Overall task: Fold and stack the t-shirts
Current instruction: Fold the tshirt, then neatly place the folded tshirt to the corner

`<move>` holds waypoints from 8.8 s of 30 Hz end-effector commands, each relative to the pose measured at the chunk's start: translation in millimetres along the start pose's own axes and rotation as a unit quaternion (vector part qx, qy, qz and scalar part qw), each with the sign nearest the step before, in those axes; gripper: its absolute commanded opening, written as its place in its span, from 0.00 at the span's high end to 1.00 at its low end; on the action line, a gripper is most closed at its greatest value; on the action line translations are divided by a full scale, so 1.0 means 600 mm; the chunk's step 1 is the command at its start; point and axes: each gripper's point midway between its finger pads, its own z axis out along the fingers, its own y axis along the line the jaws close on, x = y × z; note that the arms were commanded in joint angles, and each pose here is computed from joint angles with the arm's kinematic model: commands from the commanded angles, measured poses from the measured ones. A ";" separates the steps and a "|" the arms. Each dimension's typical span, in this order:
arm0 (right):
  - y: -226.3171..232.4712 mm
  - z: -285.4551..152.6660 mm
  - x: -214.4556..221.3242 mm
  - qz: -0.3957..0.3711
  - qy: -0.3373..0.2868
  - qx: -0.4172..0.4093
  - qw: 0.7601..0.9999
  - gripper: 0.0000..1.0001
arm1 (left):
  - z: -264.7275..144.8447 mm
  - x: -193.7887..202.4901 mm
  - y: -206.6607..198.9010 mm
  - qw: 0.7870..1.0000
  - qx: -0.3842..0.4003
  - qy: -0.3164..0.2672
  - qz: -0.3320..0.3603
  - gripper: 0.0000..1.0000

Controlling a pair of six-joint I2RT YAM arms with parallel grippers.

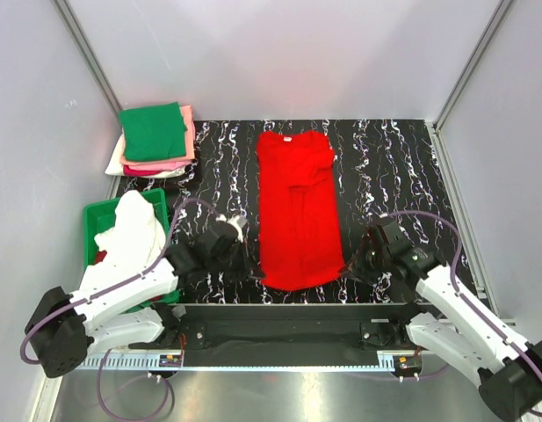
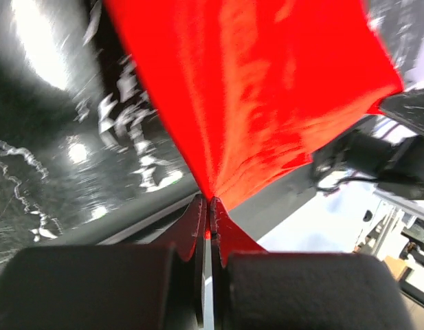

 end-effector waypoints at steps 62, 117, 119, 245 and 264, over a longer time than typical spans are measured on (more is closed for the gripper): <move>0.061 0.145 -0.294 -0.026 -0.011 -0.039 0.999 0.30 | 0.075 -0.361 0.064 0.997 0.005 -0.053 -0.058 0.01; 0.051 -0.086 -0.119 -0.011 -0.039 -0.089 0.995 1.00 | -0.044 -0.094 -0.060 0.999 0.025 -0.024 -0.018 1.00; 0.062 -0.094 -0.125 -0.014 -0.043 -0.095 0.994 1.00 | -0.059 -0.098 -0.068 0.999 0.027 -0.031 -0.012 0.99; 0.226 0.139 -0.333 -0.128 0.047 -0.138 0.981 0.38 | 0.204 -0.469 0.048 0.998 0.037 -0.050 0.019 0.12; 0.181 0.195 -0.297 -0.091 0.083 -0.136 0.983 0.38 | 0.301 -0.368 0.036 0.994 0.108 0.022 -0.002 0.87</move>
